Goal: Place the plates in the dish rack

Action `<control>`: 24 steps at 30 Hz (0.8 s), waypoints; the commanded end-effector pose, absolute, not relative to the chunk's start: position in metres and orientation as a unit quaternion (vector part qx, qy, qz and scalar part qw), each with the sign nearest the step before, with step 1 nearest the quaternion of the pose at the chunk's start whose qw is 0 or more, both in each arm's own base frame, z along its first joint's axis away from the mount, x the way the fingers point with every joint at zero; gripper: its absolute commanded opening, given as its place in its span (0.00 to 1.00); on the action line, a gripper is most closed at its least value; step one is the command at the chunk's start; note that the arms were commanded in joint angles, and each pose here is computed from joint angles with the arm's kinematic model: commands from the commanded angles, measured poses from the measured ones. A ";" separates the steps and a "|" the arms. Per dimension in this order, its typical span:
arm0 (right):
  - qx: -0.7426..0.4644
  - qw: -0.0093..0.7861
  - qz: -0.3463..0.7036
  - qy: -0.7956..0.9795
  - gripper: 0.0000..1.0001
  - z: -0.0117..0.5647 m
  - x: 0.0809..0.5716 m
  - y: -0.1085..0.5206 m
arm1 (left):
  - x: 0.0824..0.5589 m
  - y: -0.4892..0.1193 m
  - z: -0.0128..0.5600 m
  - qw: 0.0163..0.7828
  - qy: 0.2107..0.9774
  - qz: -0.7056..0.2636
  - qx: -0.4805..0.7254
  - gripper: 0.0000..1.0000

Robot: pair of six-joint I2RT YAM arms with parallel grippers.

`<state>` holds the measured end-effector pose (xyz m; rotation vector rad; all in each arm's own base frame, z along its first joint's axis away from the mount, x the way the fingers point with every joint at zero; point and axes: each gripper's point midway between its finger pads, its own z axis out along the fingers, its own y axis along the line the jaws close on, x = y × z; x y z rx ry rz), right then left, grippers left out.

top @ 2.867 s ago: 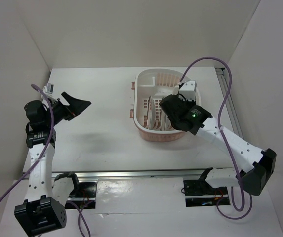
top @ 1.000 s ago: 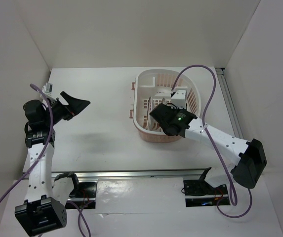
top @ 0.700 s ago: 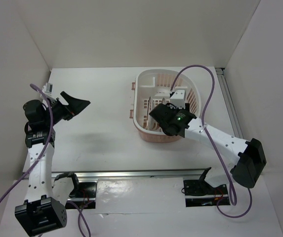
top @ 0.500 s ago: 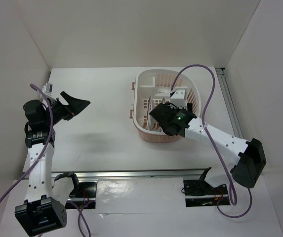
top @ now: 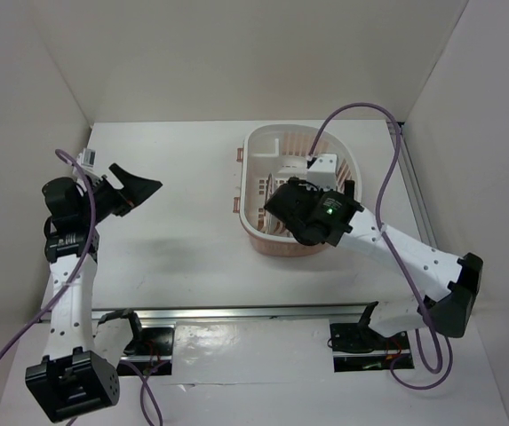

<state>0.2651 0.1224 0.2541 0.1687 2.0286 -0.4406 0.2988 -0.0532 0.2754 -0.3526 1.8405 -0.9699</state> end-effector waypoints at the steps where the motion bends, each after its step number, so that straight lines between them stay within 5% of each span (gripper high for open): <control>1: 0.060 0.525 -0.159 0.834 1.00 0.286 0.244 0.115 | 0.303 -0.042 0.295 0.527 0.758 -0.362 -0.133 1.00; 9: 0.016 0.550 -0.039 0.834 1.00 0.325 0.212 0.096 | 0.273 -0.022 0.296 0.578 0.769 -0.232 -0.145 1.00; 24: 0.035 0.559 0.092 0.824 1.00 0.352 0.154 0.038 | 0.218 -0.028 0.282 0.582 0.776 -0.192 -0.145 1.00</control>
